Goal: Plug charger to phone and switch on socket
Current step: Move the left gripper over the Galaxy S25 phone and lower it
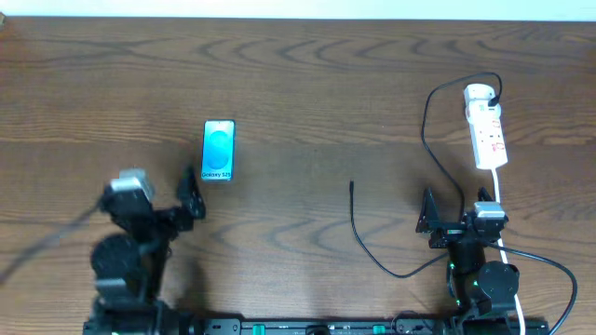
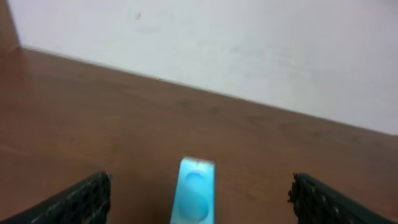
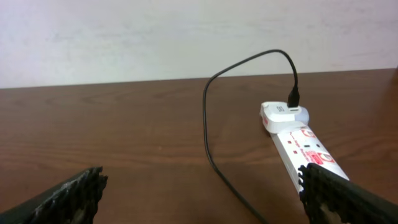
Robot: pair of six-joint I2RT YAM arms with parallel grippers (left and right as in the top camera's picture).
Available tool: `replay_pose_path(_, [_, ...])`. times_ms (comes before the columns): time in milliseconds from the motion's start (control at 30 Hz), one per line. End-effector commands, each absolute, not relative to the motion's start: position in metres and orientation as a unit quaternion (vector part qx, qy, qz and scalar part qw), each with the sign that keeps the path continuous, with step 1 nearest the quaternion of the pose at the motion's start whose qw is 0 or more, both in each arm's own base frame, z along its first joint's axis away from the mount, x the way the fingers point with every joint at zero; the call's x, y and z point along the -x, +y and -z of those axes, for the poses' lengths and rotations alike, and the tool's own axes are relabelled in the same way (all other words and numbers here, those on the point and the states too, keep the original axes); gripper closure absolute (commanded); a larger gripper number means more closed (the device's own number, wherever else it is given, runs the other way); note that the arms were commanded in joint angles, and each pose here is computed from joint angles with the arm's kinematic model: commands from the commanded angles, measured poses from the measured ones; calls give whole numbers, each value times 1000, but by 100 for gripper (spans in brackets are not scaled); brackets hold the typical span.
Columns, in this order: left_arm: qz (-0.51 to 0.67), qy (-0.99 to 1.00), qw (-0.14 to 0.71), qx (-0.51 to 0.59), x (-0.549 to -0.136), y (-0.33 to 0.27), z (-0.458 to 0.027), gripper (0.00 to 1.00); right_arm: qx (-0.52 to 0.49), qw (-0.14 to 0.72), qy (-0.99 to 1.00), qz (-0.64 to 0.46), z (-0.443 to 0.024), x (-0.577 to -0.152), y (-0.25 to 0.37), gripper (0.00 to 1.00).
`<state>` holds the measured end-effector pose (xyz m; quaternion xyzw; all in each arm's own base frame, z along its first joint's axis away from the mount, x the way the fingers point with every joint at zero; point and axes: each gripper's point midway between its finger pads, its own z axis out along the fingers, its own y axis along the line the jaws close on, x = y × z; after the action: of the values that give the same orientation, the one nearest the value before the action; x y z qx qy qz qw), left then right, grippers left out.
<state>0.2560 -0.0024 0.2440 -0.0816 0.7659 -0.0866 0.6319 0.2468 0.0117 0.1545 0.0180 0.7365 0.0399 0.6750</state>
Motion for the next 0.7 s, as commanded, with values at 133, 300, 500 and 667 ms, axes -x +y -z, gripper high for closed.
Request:
replay_pose_path(133, [93,889,446,51,-314,-16,-290,8,-23,674,738,-38,-153,-247,10,1])
replay_pose_path(300, [74,939,336,21,-345,-15,-288,8,-23,674,738,-38,-153,-247,10,1])
replay_pose_path(500, [74,964,253,28,-355,-14,-250,8,-23,674,738,-38,-153,-247,10,1])
replay_pose_path(667, [76,973,215,31,-360,-15,-226,32,-23,674,738,-38,-153,-247,10,1])
